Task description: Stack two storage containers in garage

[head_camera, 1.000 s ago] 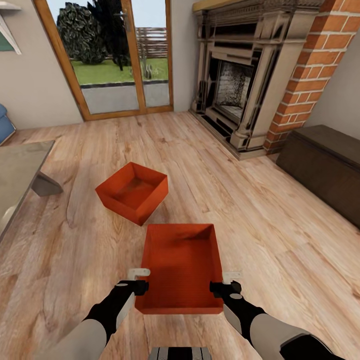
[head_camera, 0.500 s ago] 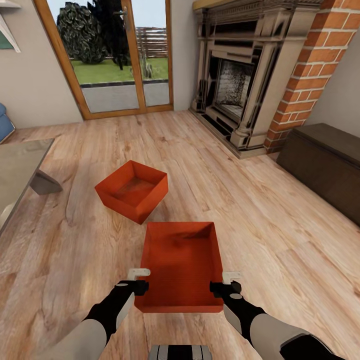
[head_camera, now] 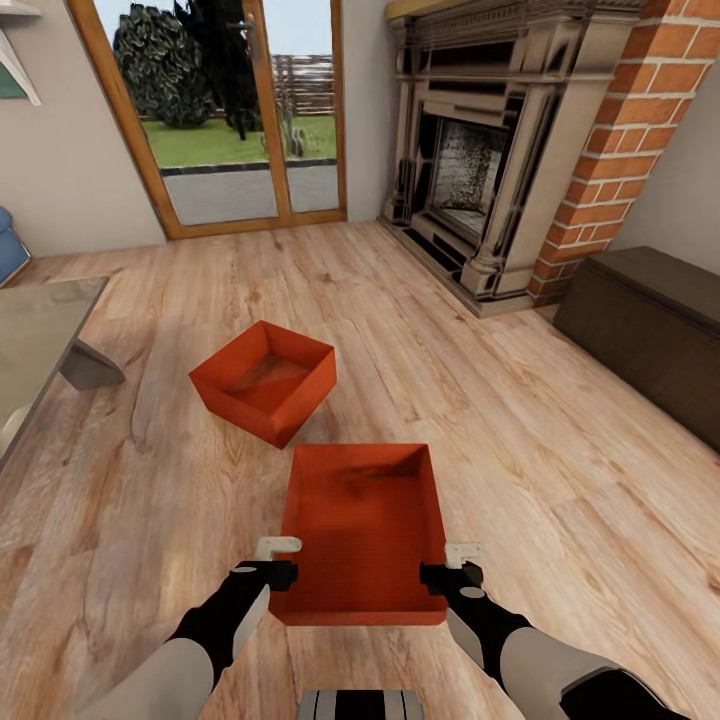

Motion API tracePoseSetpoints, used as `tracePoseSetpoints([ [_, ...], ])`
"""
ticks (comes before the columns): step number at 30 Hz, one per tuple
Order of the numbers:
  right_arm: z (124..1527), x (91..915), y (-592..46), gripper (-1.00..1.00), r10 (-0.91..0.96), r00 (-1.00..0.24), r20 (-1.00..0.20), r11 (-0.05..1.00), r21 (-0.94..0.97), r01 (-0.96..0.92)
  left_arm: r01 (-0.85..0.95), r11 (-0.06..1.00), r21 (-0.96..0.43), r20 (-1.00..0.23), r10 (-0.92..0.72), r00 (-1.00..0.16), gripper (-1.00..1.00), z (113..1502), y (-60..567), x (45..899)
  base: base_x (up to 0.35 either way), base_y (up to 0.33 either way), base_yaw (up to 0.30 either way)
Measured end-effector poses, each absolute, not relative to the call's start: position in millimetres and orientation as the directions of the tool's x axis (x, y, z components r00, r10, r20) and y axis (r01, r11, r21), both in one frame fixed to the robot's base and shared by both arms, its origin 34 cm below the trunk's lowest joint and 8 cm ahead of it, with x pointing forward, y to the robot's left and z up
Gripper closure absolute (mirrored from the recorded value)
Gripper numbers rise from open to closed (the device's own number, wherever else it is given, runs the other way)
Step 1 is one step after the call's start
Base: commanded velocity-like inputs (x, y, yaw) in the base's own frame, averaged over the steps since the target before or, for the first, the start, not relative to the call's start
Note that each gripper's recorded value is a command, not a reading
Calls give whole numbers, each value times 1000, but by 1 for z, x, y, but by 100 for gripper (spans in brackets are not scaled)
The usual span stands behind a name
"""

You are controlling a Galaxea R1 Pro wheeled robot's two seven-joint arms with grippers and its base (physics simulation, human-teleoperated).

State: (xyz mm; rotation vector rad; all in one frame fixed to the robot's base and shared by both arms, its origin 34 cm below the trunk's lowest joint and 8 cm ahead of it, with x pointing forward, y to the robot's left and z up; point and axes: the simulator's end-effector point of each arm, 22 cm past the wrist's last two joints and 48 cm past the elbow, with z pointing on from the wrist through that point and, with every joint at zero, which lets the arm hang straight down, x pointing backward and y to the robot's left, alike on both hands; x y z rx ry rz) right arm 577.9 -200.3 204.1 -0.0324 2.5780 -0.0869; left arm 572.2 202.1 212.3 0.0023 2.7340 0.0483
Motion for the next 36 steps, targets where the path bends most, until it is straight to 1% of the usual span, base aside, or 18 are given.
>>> tracePoseSetpoints([
  [11, 204, 578, -200, -100, -41, -846, -532, 998, -69, -5, -6, 999, 35, -399, 9, -917, -100, 212, 202, 573, 0, 0, 0],
  [12, 204, 578, -200, 100, -41, -846, -532, 998, -69, -5, -6, 999, 35, -399, 8, -917, 100, 212, 202, 572, 0, 0, 0],
  [36, 204, 578, -199, 100, -50, -846, -531, 997, -71, -15, -12, 1000, 24, -399, -2, -917, 100, 212, 198, 571, 0, 0, 0],
])
